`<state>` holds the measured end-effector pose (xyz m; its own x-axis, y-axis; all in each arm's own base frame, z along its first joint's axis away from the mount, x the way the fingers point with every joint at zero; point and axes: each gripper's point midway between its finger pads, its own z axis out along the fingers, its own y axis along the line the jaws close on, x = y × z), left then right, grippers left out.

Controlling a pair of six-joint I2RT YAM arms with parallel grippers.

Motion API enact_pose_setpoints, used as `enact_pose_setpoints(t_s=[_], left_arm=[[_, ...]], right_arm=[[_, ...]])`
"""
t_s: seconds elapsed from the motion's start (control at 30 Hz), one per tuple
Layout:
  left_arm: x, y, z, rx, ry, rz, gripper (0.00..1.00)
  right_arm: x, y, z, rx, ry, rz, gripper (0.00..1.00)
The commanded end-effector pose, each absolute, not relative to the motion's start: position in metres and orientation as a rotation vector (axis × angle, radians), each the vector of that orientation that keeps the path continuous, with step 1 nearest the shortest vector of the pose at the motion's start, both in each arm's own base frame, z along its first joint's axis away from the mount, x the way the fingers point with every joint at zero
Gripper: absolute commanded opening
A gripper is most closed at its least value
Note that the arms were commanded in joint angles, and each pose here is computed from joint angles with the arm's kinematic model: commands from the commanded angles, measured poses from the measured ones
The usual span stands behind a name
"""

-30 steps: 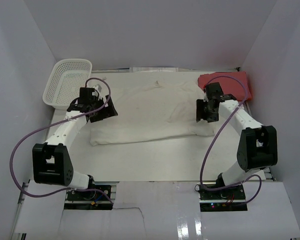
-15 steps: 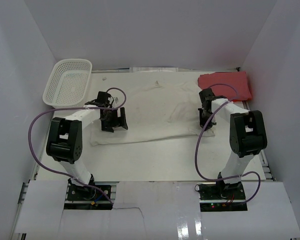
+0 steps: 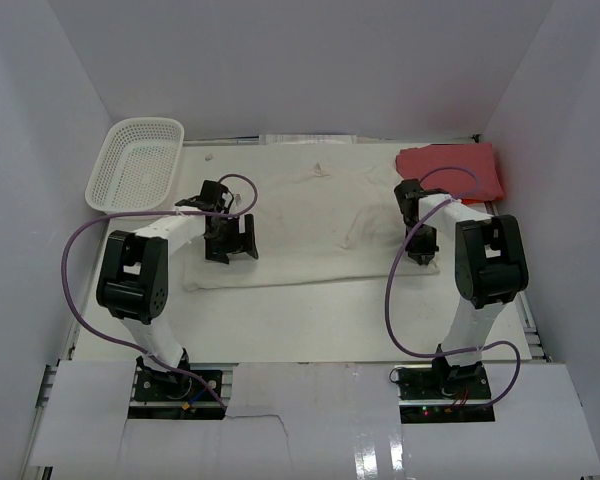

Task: Fold and stack the t-shirts
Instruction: Fold the flattened tshirt in 1/3 of the way

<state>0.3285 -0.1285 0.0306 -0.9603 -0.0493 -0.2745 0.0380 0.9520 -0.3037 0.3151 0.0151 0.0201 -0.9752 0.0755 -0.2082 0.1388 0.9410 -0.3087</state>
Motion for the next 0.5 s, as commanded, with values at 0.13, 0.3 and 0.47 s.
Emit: enact_pose_setpoints(t_s=[0.13,0.3,0.47], left_arm=[[0.315,-0.12,0.019,-0.013,2.889,-0.358,0.98],[0.324,-0.135,0.061,-0.004,2.799,-0.429,0.98],[0.331,-0.151,0.101,0.0,2.698,-0.476,0.98]], right_arm=[[0.303,-0.006,0.042,0.221,2.894,-0.581,0.33],[0.349,0.042,0.096,0.153,2.751,-0.289,0.43],[0.378,0.1,0.114,0.004,2.693,-0.091,0.46]])
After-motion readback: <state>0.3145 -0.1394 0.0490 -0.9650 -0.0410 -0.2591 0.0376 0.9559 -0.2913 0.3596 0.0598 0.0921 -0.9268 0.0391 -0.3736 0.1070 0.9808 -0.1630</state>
